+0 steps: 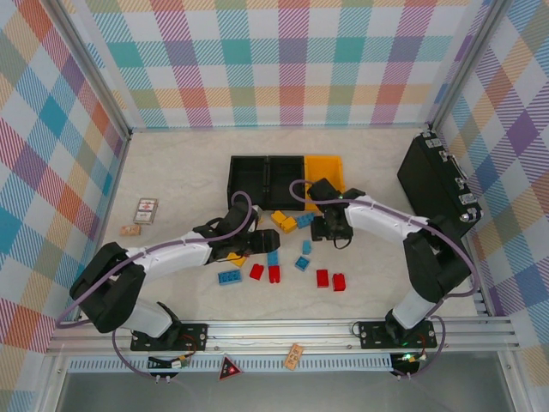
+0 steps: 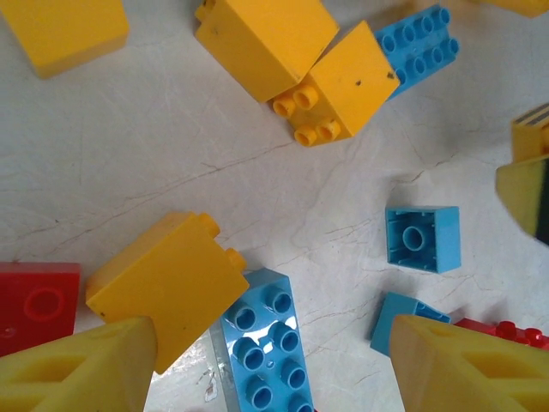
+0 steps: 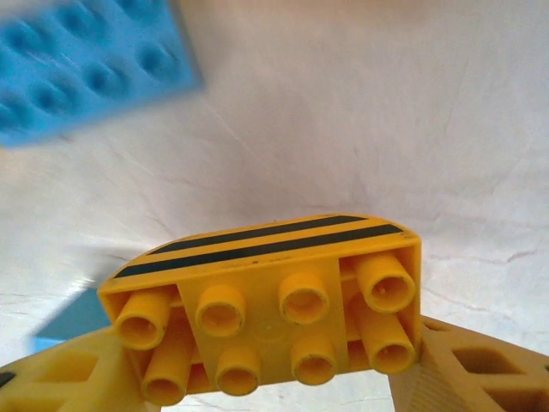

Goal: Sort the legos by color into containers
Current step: Pick up the lego from the center of the table, then place the lego in the container.

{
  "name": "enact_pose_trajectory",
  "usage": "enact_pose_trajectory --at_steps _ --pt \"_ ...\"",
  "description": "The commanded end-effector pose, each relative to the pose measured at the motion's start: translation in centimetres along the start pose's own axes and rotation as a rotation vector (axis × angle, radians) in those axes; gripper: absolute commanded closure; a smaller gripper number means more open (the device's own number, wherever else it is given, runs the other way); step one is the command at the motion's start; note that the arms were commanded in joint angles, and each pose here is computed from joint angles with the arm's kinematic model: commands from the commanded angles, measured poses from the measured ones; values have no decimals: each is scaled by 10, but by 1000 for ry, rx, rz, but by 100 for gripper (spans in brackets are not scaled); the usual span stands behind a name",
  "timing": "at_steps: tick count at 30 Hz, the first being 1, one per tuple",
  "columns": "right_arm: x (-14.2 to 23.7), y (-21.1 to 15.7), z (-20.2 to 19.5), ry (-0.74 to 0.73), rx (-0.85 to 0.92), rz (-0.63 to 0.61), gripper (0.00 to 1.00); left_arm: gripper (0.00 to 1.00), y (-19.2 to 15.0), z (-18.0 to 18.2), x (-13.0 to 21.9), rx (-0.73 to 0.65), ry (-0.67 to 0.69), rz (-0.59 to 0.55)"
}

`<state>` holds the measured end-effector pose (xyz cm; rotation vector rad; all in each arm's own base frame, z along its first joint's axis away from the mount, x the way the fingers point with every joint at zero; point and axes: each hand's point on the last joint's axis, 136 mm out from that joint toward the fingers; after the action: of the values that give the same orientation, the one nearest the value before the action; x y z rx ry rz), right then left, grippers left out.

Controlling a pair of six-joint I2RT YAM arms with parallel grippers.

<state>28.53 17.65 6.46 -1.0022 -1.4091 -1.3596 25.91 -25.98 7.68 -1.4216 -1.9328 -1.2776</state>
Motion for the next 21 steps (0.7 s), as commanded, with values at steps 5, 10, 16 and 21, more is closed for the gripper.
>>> enact_pose_trajectory --at_steps 5,10,16,21 --pt "36 46 31 97 46 -86 45 28 18 -7 27 4 5 -105" --pt "42 75 56 146 71 -110 45 27 24 1 42 32 46 -138" --pt "35 101 82 164 111 -113 45 27 31 14 59 110 43 -181" --pt "22 118 97 159 131 -105 45 27 40 20 71 173 -7 -214"
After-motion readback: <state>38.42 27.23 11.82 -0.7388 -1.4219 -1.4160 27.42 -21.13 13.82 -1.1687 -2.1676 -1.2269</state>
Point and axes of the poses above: each hand's point on the last joint's axis, 136 mm out from that joint toward the fingers, its own x axis back along the fingers, its own z axis along the line the jaws close on, y = z × x, and after that the axes turned 2 degrees about -x, right-handed
